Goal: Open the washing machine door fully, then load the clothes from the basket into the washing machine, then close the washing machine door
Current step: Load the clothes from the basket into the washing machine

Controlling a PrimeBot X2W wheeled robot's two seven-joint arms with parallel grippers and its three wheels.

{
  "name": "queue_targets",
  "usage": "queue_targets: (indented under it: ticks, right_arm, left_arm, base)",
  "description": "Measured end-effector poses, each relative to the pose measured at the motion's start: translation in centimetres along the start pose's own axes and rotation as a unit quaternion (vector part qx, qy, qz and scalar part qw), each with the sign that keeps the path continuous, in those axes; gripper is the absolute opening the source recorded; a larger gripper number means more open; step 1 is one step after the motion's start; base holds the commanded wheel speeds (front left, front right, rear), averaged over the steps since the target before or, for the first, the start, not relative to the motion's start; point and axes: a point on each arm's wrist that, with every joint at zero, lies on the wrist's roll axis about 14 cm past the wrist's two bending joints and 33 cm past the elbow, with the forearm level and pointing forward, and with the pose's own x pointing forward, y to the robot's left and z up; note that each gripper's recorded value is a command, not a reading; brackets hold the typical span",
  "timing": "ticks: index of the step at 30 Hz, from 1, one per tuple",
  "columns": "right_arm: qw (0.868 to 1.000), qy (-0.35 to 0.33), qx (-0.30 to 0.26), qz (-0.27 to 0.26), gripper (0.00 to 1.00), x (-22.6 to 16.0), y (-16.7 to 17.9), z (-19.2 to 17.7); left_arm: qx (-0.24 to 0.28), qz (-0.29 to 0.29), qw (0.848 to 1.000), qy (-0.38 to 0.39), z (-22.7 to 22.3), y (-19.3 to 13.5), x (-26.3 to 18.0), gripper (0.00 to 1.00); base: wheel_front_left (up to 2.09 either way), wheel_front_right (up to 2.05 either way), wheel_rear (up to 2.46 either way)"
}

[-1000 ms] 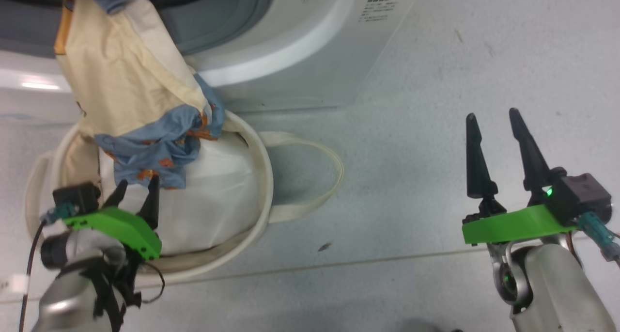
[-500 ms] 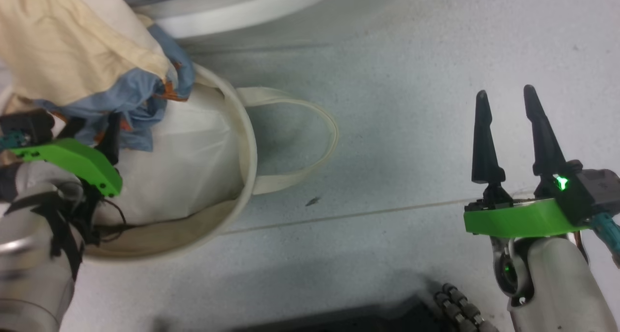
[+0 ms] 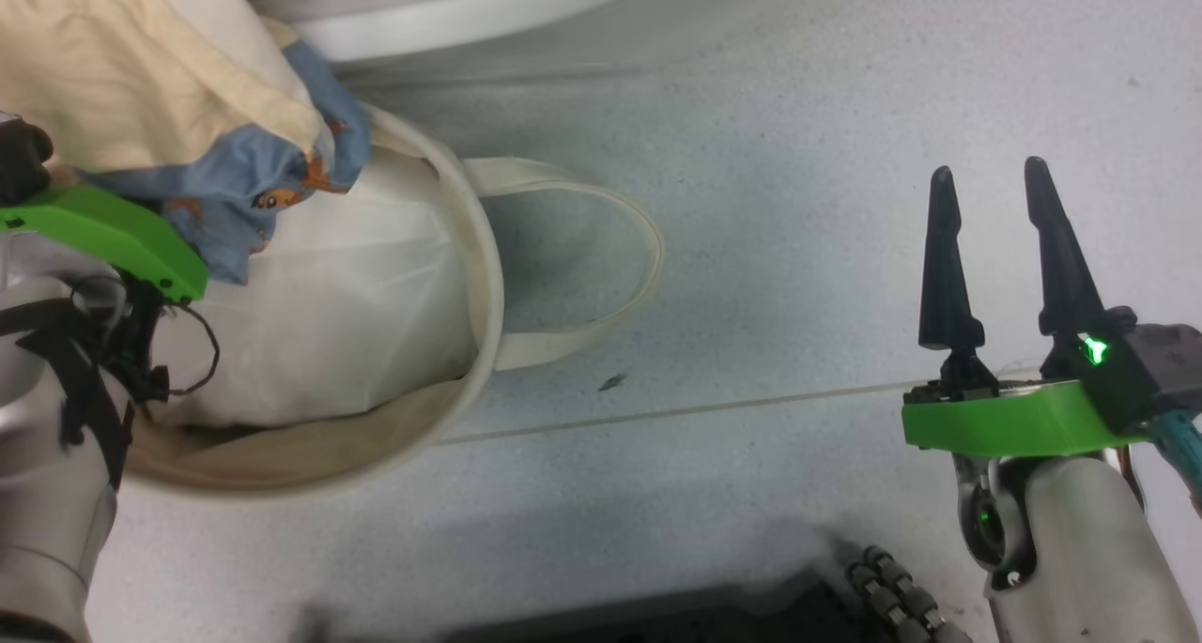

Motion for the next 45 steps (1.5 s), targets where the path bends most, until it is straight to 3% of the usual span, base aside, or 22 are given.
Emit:
queue_targets:
  ticks: [11,24,32,40,45]
  right_arm:
    - [0.999,-0.026,0.02,0.023,1.0,0.4,1.8,2.3]
    - [0.995,-0.081,0.044,0.035,1.0,-1.5,3.0,7.7]
    - [0.997,-0.07,0.04,0.016,1.0,-2.1,1.7,7.0]
    - [0.998,-0.059,0.025,-0.011,1.0,-2.7,-0.2,6.2]
    - [0.998,-0.048,0.017,-0.027,1.0,-2.7,-1.3,5.2]
  left_arm:
    - [0.01,-0.038,0.996,-0.078,4.2,-2.7,-3.5,0.0]
    - [0.021,-0.062,0.977,-0.2,14.4,-5.1,-8.8,0.0]
    - [0.026,-0.098,0.967,-0.236,19.7,-8.4,-6.8,0.0]
    - [0.043,-0.091,0.969,-0.224,21.1,-8.4,-3.2,0.0]
    - [-0.001,-0.117,0.917,-0.381,30.9,-9.3,-5.4,0.0]
  base:
    - [0.0,0.0,0.0]
    - [0.0,0.0,0.0]
    - [0.0,0.0,0.0]
    - [0.0,0.0,0.0]
    - [0.0,0.0,0.0]
